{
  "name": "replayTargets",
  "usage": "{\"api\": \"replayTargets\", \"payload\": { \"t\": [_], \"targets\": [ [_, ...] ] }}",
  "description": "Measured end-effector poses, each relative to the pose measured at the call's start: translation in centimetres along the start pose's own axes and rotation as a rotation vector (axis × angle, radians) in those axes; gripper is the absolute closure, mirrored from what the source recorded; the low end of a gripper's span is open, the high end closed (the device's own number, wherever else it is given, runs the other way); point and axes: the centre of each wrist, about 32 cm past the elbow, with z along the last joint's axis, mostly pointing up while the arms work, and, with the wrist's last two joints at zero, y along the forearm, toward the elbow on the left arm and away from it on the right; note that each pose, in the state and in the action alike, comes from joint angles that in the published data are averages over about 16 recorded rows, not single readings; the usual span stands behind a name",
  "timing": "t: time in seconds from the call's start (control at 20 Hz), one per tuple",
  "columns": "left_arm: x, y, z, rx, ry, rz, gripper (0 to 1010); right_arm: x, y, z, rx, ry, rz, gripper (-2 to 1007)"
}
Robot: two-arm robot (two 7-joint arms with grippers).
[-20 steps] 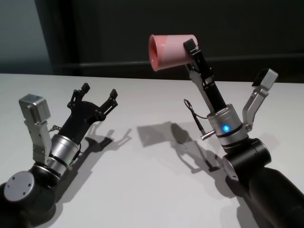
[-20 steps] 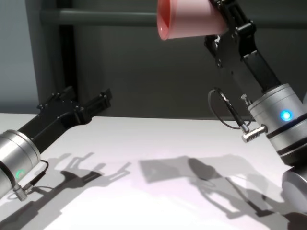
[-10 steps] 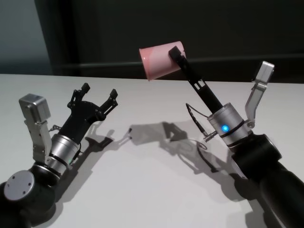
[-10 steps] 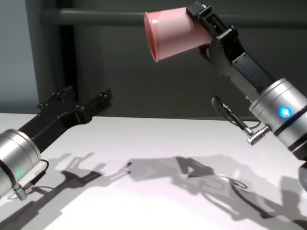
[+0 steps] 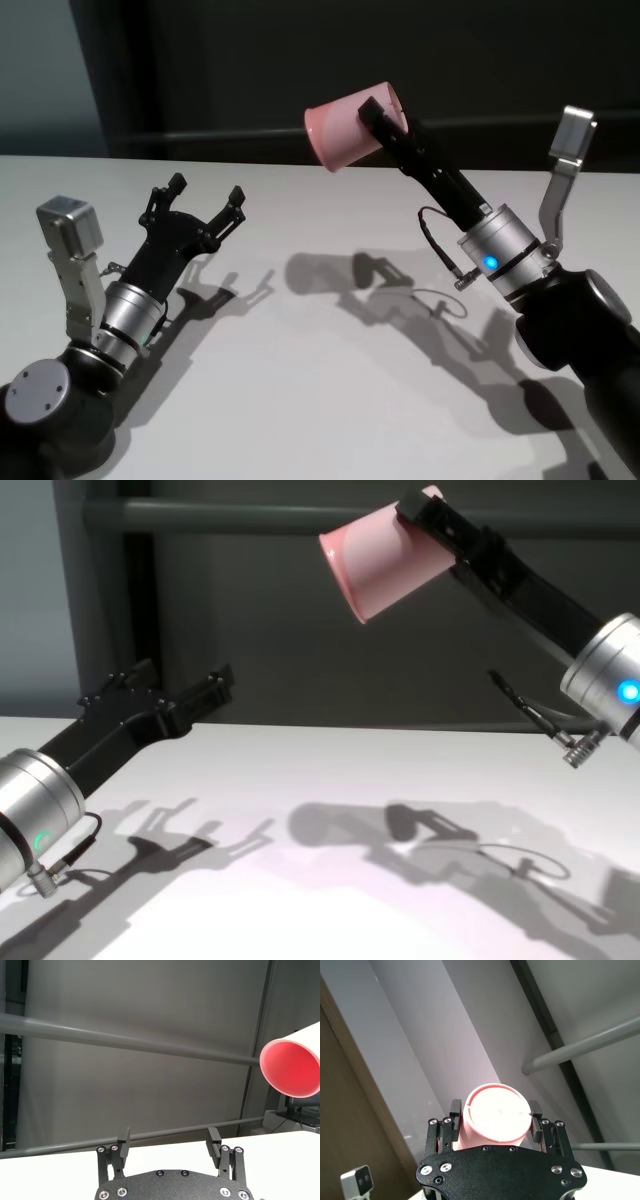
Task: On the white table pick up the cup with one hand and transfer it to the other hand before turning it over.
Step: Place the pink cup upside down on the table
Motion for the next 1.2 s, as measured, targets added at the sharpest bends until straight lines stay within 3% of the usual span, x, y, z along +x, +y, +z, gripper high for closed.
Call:
{"api": "replayTargets", "payload": {
  "t": [0.3,0.55,0.85,1.2],
  "targets": [
    [0.0,0.0,0.01,0.0,0.0,0.0,9,-1.75,0.01,1.56,-0.071,-0.191,-0.086,231],
    [-0.01,0.0,0.02,0.0,0.0,0.0,9,-3.24,0.37,2.22,-0.15,-0.323,-0.147,231],
    [-0.01,0.0,0.03,0.001,0.0,0.0,9,-4.62,1.05,2.36,-0.271,-0.428,-0.198,231],
    [-0.01,0.0,0.03,0.001,0.0,0.0,9,-5.54,1.94,2.02,-0.417,-0.488,-0.241,231]
  ]
}}
